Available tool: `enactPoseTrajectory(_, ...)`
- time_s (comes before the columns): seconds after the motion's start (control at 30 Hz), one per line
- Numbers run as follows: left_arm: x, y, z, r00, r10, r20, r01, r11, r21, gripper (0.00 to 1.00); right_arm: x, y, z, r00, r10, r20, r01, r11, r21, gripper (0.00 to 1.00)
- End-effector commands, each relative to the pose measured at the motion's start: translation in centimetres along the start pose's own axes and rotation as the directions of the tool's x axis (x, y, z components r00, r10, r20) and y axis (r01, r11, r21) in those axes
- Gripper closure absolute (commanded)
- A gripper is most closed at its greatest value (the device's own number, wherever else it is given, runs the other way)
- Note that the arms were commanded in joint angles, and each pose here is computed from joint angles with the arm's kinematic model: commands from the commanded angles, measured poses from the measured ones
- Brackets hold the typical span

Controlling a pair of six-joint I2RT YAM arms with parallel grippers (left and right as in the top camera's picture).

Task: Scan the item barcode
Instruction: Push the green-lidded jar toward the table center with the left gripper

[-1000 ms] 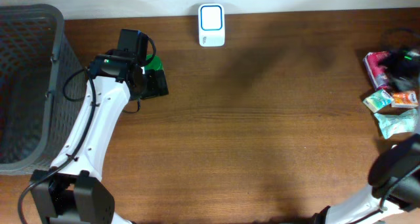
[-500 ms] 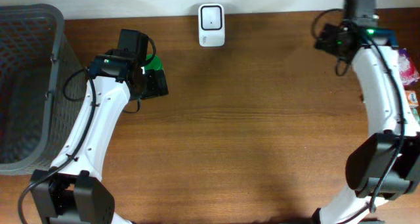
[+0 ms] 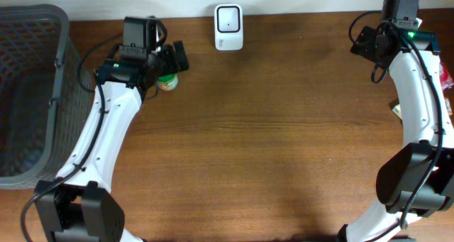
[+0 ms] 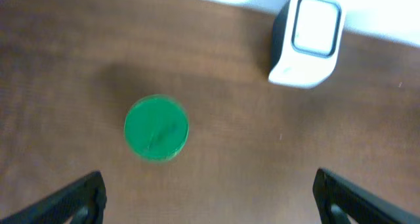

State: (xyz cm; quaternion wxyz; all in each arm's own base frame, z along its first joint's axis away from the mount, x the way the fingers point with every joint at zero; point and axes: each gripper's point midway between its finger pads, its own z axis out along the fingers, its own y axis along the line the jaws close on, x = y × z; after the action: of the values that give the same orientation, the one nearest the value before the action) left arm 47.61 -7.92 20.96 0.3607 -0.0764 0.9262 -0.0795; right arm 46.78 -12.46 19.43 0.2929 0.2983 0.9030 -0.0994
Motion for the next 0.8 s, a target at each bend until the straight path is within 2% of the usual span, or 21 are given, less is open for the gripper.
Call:
enactPoseTrajectory(0.0,-0.8,1.8,3.6,0.996,0.075,0.038,-0.071,0.992,-0.107,0.01,0.1,-0.2,0.7,1.000,0.008,-0.004,-0.008,1.000,0.024,0.01)
enactPoseTrajectory(0.07,-1.0,4.6,6.4,0.994,0.083,0.072,-0.061,0.962,-0.266,0.01,0.1,-0.2,0.7,1.000,0.008,-0.004,-0.008,1.000,0.024,0.01)
enactPoseTrajectory(0.1,-0.8,5.0,7.4,0.994,0.086,0.069,-0.063,0.955,-0.289,0.01,0.1,-0.2,0.7,1.000,0.008,-0.004,-0.008,1.000,0.024,0.01)
enactPoseTrajectory(0.17,0.5,5.9,10.3,0.982,0.186,0.013,-0.172,0.929,-0.327,0.01,0.1,-0.2,0.7,1.000,0.008,-0.004,-0.008,1.000,0.024,0.01)
enactPoseTrajectory(0.3,3.7,6.5,13.4,0.973,0.214,-0.087,-0.231,0.920,-0.316,0.01,0.1,-0.2,0.7,1.000,0.008,-0.004,-0.008,1.000,0.024,0.01)
enactPoseTrajectory(0.4,5.3,5.2,14.8,0.970,0.210,-0.125,-0.234,0.948,-0.216,0.01,0.1,-0.2,0.7,1.000,0.008,-0.004,-0.008,1.000,0.024,0.02)
enactPoseTrajectory(0.43,5.4,5.2,14.9,0.969,0.210,-0.129,-0.234,0.948,-0.215,0.20,0.1,-0.2,0.7,1.000,0.008,-0.004,-0.008,1.000,0.024,0.01)
enactPoseTrajectory(0.53,5.3,5.1,14.9,0.970,0.210,-0.124,-0.233,0.948,-0.215,0.34,0.1,-0.2,0.7,1.000,0.008,-0.004,-0.008,1.000,0.024,0.01)
enactPoseTrajectory(0.6,5.2,5.1,14.7,0.970,0.210,-0.121,-0.233,0.949,-0.214,0.52,0.1,-0.2,0.7,1.000,0.008,-0.004,-0.008,1.000,0.024,0.01)
enactPoseTrajectory(0.73,4.0,3.7,13.2,0.971,0.220,-0.090,-0.233,0.954,-0.188,0.62,0.1,-0.2,0.7,1.000,0.008,-0.004,-0.008,1.000,0.024,0.01)
enactPoseTrajectory(0.77,3.1,1.8,11.6,0.972,0.230,-0.058,-0.235,0.964,-0.126,0.61,0.1,-0.2,0.7,1.000,0.008,-0.004,-0.008,1.000,0.024,0.01)
